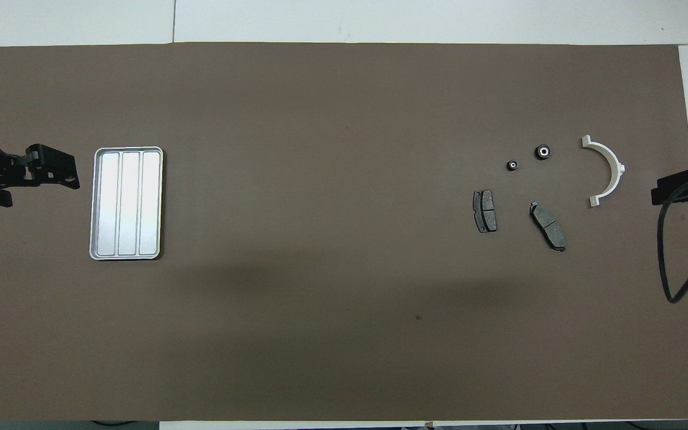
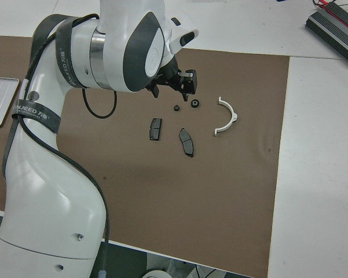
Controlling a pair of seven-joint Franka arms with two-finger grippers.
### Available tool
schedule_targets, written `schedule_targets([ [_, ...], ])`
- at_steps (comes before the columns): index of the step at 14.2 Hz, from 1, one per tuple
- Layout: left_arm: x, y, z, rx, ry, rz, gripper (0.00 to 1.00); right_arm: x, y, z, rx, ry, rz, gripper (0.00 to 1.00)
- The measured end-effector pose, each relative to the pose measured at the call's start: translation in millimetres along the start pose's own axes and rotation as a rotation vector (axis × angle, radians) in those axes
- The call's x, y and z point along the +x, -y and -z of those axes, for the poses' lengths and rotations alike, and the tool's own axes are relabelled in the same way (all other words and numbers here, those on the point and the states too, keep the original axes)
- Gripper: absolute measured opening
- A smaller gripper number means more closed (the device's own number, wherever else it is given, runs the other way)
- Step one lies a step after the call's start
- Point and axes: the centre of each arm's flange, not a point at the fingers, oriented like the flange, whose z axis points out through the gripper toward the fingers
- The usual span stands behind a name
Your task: Pick bearing gear from pile to tray
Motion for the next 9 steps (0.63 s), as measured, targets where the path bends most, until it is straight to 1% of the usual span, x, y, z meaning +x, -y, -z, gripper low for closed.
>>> schedule_targets([
  [1, 0.0, 0.0, 0.0, 0.0, 0.0, 0.0, 1.0, 5.7, -0.9, -7.5, 0.0, -0.013, 0.001, 0.83],
  [3, 0.0, 0.0, 0.0, 0.0, 0.0, 0.0, 1.0, 24.2, -3.4, -31.8, 0.002, -0.033, 0.006, 0.99],
  [7, 0.0, 0.0, 0.0, 0.0, 0.0, 0.0, 1.0, 70.8, -11.2, -93.9, 0.004, -0.079, -0.002, 1.0],
  [9, 0.0, 0.0, 0.0, 0.0, 0.0, 0.0, 1.0, 92.9, -22.5, -131.9, 0.004, -0.098, -0.01, 1.0],
])
